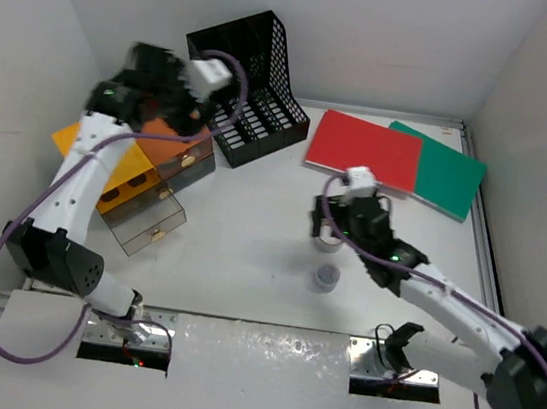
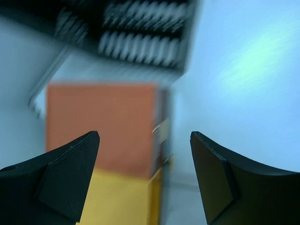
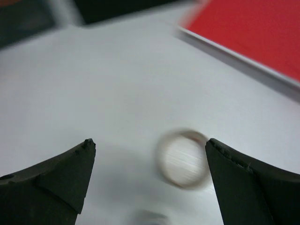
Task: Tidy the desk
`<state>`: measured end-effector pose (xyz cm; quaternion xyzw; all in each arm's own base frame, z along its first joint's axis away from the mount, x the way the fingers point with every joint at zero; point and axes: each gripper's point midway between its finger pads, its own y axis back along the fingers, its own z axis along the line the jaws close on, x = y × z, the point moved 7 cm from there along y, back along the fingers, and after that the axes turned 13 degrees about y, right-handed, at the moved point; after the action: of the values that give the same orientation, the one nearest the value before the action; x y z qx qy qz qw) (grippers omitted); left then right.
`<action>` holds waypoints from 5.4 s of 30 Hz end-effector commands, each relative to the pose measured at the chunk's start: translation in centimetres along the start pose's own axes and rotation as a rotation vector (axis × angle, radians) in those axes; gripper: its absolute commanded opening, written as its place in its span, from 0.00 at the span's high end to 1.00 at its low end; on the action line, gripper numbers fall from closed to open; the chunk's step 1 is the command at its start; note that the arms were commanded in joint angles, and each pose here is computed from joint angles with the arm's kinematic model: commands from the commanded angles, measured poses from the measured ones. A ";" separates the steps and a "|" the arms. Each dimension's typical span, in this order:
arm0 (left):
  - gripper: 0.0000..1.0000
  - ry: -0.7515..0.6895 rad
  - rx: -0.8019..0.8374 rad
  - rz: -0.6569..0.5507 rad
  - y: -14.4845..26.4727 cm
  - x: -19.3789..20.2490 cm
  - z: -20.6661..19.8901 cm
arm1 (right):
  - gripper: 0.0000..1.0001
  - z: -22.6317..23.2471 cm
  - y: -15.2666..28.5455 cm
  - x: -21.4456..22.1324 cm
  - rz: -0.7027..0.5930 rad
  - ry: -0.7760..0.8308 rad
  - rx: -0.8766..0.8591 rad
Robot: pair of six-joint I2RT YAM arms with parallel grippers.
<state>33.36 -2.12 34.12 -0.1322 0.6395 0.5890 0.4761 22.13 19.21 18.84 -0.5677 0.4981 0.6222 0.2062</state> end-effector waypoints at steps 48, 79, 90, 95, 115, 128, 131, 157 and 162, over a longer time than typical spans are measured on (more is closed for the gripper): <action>1.00 -0.072 0.408 0.108 -13.1 -6.5 -27.0 | 0.08 -14.0 7.4 14.2 0.211 -0.458 0.416; 1.00 0.213 -0.055 0.413 2.6 18.1 1.1 | 0.07 -13.6 7.6 13.1 0.141 -0.452 0.381; 0.58 0.190 -0.003 0.416 1.5 19.6 0.2 | 0.06 -13.7 7.7 12.9 0.138 -0.440 0.388; 0.55 0.163 -0.058 0.330 3.7 15.7 1.4 | 0.05 -13.8 7.8 12.8 0.150 -0.432 0.385; 0.80 -0.214 0.469 0.569 2.9 16.5 -13.6 | 0.10 -13.7 7.5 13.7 0.164 -0.439 0.382; 0.78 -0.137 -0.073 0.694 0.7 20.8 -6.5 | 0.10 -13.6 7.4 13.6 0.155 -0.435 0.377; 0.78 -0.109 -0.244 0.644 -0.5 20.8 -3.9 | 0.10 -13.5 7.4 13.7 0.157 -0.434 0.371; 0.67 -0.249 -0.173 0.418 -2.4 18.3 -7.2 | 0.09 -13.5 7.5 13.7 0.147 -0.427 0.373; 0.60 -0.442 -0.084 0.360 -3.5 18.8 -10.1 | 0.09 -13.4 7.3 13.8 0.157 -0.430 0.360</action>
<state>21.87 -4.42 16.71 0.0716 0.5252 0.7109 0.4622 18.58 0.40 10.55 -0.3187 0.5947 0.6486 0.3522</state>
